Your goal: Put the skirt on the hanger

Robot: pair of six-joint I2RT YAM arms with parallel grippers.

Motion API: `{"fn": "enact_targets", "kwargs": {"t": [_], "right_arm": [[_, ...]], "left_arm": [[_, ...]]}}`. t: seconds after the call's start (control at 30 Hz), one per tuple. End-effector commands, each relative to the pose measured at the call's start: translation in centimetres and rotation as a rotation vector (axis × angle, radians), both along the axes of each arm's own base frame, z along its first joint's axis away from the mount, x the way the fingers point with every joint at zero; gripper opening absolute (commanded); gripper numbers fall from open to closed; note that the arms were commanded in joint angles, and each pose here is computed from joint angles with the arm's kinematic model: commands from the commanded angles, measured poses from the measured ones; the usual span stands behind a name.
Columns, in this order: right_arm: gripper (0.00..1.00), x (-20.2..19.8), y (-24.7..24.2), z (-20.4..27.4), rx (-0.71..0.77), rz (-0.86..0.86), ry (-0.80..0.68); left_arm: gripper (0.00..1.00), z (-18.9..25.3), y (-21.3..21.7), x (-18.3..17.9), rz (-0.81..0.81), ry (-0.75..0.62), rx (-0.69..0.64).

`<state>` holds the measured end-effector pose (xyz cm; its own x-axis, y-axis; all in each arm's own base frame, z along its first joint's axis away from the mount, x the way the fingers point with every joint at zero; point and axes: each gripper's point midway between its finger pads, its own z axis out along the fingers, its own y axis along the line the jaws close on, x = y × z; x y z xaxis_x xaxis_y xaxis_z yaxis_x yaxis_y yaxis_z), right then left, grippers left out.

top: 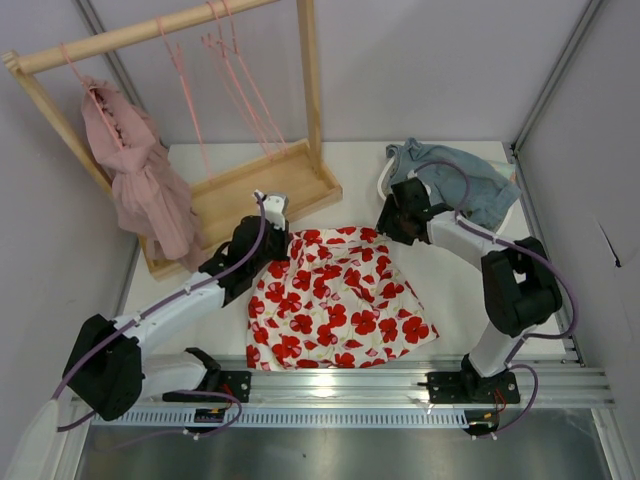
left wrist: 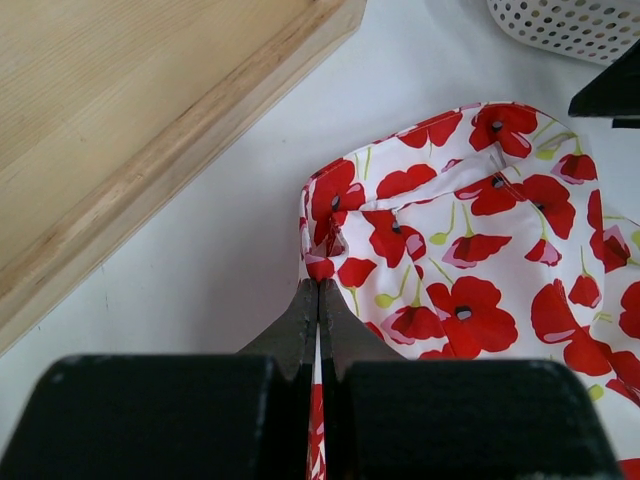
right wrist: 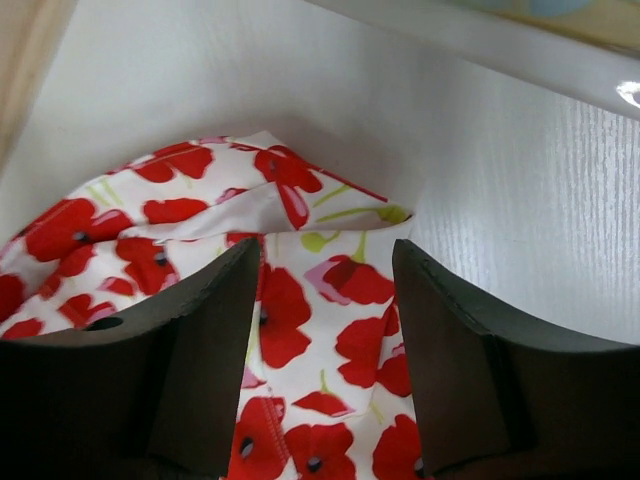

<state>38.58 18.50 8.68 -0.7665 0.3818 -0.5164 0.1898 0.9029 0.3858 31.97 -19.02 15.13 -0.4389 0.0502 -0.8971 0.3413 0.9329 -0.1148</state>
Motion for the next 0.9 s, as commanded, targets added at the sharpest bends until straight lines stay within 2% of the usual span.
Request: {"fn": "enact_targets", "kwargs": {"t": [0.0,0.13,0.2,0.27,0.47,0.53,0.57,0.63,0.67,0.83,0.87], "right_arm": [[0.57,1.8,-0.8,-0.6,-0.088,-0.033,-0.055],[0.58,0.8,-1.4,-2.2,-0.146,-0.041,-0.013],[0.63,0.4,-1.5,-3.0,-0.18,-0.028,-0.008],[0.64,0.2,-1.4,-3.5,-0.186,-0.017,0.0],[0.59,0.8,-0.5,-5.1,-0.174,0.01,0.014],[0.52,1.0,-0.1,-5.3,-0.186,0.032,0.002],[0.36,1.3,-0.1,-5.1,-0.192,0.025,-0.013],[0.15,1.9,0.2,-4.1,-0.184,0.026,-0.041],[0.0,2.0,0.3,-3.6,-0.181,0.025,-0.051],[0.0,2.9,1.9,3.4,-0.146,0.107,-0.232],[0.0,2.7,2.3,6.3,-0.119,0.13,-0.304]], "left_arm": [[0.0,2.0,-1.2,0.8,-0.033,-0.059,-0.041],[0.0,1.5,-1.2,0.9,-0.027,-0.046,-0.029],[0.0,1.2,-1.2,1.0,-0.032,-0.044,-0.023],[0.0,1.2,-1.4,1.1,-0.034,-0.044,-0.023],[0.0,1.1,-1.4,1.4,-0.038,-0.044,-0.014],[0.0,1.4,-1.4,1.4,-0.038,-0.052,-0.013],[0.0,1.5,-1.3,1.4,-0.036,-0.054,-0.012],[0.0,1.8,-1.2,1.4,-0.036,-0.055,-0.005],[0.0,2.2,-1.2,1.5,-0.035,-0.061,-0.006],[0.0,5.5,-1.1,1.3,-0.056,-0.118,-0.019],[0.0,6.7,-1.1,1.2,-0.063,-0.144,-0.025]]}}
